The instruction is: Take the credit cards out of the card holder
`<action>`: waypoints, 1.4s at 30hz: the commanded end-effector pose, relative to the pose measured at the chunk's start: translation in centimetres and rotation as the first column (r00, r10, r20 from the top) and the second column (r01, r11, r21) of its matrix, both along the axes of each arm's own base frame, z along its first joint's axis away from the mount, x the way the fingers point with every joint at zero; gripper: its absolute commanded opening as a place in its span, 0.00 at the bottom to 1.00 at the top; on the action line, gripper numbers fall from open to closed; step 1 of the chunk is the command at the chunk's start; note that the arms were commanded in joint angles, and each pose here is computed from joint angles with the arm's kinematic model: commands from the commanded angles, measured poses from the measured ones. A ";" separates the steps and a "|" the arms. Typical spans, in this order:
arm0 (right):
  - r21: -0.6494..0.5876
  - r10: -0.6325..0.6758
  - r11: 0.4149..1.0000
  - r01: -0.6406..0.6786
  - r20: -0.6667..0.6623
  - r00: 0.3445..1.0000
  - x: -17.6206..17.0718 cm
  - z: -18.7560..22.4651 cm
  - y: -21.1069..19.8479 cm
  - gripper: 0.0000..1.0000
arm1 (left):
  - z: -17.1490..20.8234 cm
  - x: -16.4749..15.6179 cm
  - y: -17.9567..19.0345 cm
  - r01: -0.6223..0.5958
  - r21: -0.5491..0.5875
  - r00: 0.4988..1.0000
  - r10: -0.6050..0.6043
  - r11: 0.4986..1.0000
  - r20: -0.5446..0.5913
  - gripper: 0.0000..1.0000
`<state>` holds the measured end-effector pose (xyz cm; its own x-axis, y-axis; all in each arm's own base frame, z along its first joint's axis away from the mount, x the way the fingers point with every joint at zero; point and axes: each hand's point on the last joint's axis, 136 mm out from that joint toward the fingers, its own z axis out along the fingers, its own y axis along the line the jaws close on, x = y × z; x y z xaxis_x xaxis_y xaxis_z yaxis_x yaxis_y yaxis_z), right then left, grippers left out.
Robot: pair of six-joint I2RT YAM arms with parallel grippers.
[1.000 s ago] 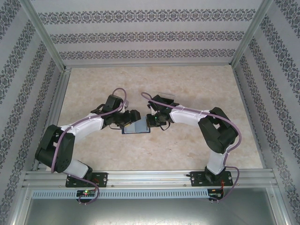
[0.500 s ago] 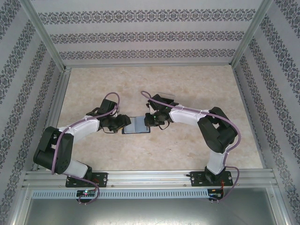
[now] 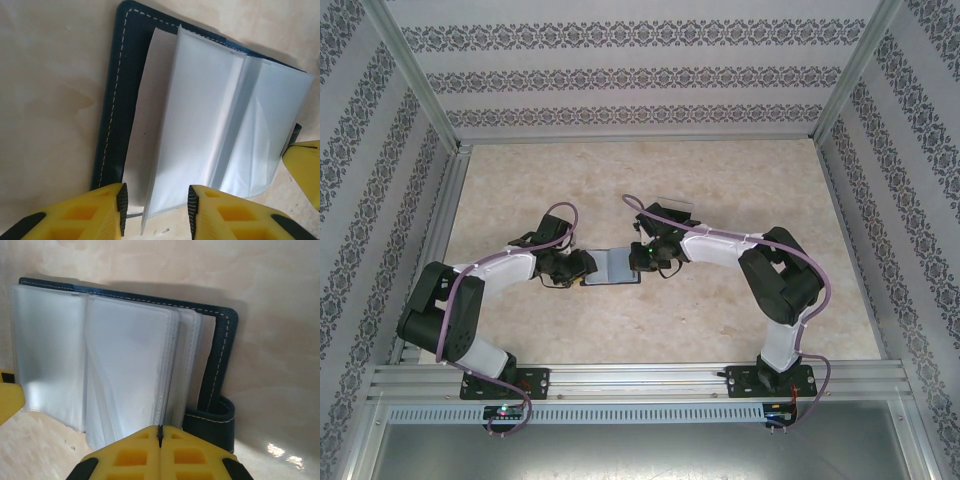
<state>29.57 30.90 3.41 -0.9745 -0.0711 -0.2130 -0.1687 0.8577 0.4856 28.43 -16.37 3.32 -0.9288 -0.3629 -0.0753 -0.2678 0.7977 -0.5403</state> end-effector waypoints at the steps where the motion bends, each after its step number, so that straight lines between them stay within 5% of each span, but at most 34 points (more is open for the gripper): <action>1: -0.031 -0.033 0.999 0.032 -0.034 0.999 -0.3 -1.4 -1.0 0.04 | -1.2 -0.8 0.8 -0.006 0.029 0.999 0.008 1.000 -0.046 0.38; 42: 0.024 -0.044 0.999 0.044 0.011 0.999 0.4 0.5 -1.1 0.12 | -1.6 -0.9 0.6 0.003 0.021 0.998 -0.001 1.000 -0.066 0.34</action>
